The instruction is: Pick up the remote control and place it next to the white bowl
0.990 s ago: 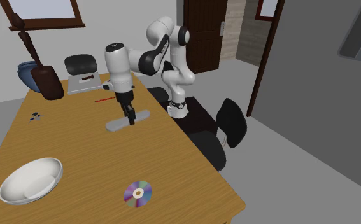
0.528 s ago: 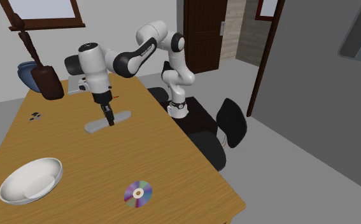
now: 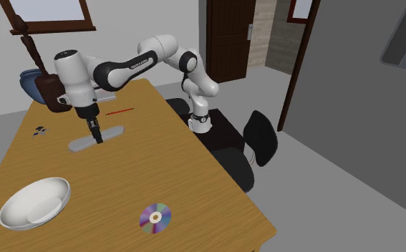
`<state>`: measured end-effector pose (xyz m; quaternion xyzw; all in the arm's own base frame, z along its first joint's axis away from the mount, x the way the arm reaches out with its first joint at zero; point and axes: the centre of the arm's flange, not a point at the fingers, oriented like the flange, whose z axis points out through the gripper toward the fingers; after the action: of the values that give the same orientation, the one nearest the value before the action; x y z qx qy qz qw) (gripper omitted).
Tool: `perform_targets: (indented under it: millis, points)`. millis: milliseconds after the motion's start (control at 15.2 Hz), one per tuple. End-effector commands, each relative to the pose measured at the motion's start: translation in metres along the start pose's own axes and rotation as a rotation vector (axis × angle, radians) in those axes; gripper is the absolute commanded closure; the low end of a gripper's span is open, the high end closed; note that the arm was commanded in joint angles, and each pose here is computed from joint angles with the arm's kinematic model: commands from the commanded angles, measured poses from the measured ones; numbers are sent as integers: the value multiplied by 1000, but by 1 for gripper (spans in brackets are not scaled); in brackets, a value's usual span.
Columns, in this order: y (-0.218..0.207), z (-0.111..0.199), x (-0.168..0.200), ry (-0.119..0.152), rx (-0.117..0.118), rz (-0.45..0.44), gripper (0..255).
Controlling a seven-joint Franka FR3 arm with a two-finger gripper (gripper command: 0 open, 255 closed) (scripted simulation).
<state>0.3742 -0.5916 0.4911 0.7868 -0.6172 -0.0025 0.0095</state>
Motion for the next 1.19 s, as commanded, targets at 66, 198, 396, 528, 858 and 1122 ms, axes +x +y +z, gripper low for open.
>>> perform_targets:
  millis: [66,198,396,528,858,1122]
  points:
    - [20,0,35,0,1,-2,255]
    - [24,5,42,0,1,-2,255]
    - [24,21,42,0,1,-2,255]
    - [23,31,42,0,1,-2,255]
    - [23,58,41,0,1,-2,255]
    - [23,79,41,0,1,-2,255]
